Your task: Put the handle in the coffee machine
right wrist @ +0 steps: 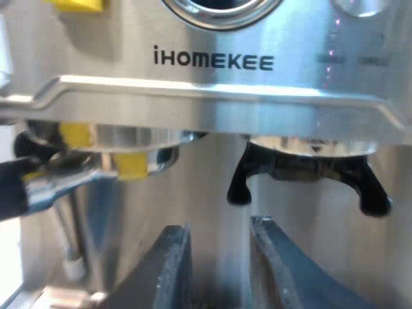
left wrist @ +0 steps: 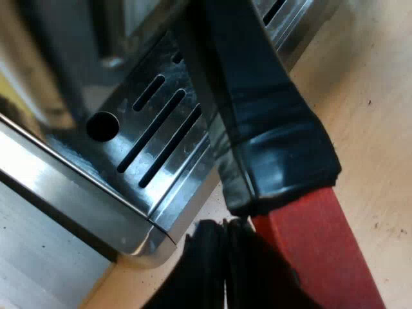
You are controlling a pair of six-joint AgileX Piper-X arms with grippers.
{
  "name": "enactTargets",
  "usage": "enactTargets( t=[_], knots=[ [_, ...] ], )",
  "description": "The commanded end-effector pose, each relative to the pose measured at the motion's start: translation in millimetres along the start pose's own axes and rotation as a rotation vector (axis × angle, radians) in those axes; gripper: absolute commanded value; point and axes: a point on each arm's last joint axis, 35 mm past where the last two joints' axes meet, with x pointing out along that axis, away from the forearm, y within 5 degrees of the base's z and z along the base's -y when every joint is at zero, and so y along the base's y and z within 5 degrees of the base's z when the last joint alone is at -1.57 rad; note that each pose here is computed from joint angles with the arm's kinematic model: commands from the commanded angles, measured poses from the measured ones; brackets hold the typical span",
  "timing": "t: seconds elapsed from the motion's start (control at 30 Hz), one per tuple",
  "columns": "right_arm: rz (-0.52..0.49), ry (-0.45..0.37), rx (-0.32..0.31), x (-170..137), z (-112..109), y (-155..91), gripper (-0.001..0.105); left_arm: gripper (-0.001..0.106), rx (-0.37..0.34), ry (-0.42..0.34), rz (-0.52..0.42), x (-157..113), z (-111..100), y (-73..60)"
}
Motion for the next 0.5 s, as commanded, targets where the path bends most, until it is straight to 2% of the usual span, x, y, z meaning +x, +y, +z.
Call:
enactTargets(
  t=[0.03,0.17,0.23,0.3,0.37,0.5],
  knots=[
    [-0.014,0.008,0.013,-13.0,5.4,-10.5,0.026,0.0,-0.021,-0.016,-0.037,-1.9,0.9,-6.0],
    [0.017,0.0,0.023,-35.3,18.5,-23.5,0.026,0.0,-0.037,-0.016,-0.037,-1.9,0.9,-6.0],
    [0.039,-0.003,0.044,-41.9,25.5,-27.2,0.026,0.0,-0.043,-0.012,-0.044,-0.3,1.7,-8.2],
    [0.068,-0.006,0.091,-46.4,33.3,-31.7,0.026,0.0,-0.044,-0.005,-0.055,2.3,3.1,-11.8],
    [0.152,-0.027,0.162,-51.8,43.6,-37.9,0.026,0.0,-0.022,0.004,-0.071,7.3,6.3,-18.6],
    [0.328,-0.006,0.214,-57.7,50.7,-48.4,0.026,0.0,-0.043,0.021,-0.068,19.2,15.1,-33.9]
  ],
)
